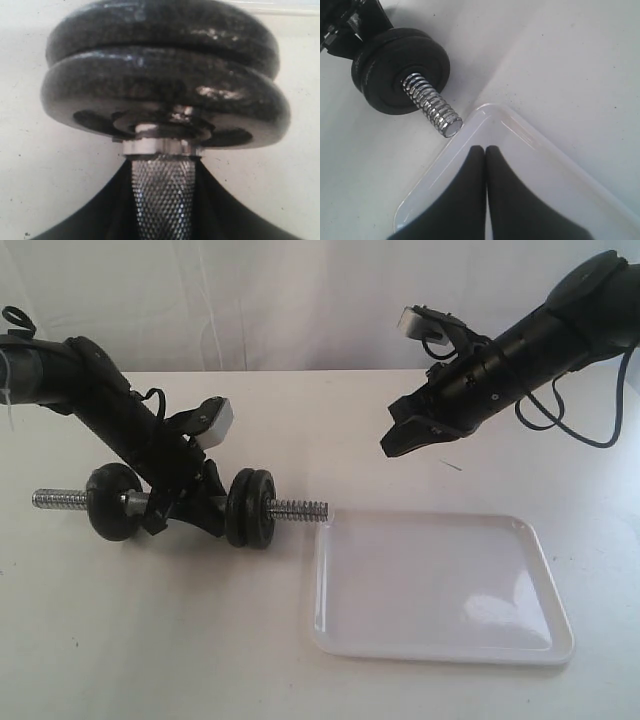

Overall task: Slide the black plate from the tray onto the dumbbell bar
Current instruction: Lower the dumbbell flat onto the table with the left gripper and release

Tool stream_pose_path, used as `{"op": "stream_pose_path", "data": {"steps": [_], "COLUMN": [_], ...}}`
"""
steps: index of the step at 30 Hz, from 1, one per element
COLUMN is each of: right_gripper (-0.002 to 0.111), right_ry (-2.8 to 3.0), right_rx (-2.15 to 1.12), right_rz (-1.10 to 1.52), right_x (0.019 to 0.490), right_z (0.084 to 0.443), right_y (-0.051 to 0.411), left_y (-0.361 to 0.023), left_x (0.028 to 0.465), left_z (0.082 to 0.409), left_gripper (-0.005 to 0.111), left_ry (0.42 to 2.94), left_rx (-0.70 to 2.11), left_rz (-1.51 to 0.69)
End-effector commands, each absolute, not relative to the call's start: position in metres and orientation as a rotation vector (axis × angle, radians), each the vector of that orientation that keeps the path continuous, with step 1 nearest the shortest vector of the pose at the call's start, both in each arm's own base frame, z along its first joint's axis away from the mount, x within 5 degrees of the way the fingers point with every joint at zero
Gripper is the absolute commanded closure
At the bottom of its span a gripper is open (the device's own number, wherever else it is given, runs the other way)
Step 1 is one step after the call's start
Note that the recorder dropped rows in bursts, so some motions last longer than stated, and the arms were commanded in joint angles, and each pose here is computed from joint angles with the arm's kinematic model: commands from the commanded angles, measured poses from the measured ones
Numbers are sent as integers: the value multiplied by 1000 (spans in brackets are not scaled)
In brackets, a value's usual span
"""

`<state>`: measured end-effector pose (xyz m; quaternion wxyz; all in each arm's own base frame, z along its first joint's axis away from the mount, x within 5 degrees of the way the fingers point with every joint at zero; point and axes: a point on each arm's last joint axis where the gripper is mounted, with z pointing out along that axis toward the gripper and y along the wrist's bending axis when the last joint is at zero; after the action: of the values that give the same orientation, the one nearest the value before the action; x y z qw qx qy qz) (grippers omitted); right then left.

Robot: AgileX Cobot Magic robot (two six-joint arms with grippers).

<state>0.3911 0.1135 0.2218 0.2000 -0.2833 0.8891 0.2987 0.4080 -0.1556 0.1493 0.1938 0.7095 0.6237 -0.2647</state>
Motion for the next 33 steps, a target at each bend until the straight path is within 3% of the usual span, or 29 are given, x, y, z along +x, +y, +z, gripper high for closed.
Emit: {"op": "stream_pose_path", "data": {"steps": [1,9,22,33], "right_gripper": [108,108,108,108], "right_ry": [2475,2474,2471,2475], "right_rx": [-788,-790,-788,-798], "right_rz": [831,831,825,807], "right_x": [390,390,391,391], "right_z": [227,227,227,226], "right_y": [111,111,111,110], "left_y": [-157,-157,-157,-154], "left_x": [402,402,402,399], "left_z": [157,157,157,176], "left_gripper": [70,50,30,30], "left_ry": [1751,1786,1824,1822], "left_rx": [1985,1962,1935,1946], "left_rz": [-820,-830,-846,-794]}}
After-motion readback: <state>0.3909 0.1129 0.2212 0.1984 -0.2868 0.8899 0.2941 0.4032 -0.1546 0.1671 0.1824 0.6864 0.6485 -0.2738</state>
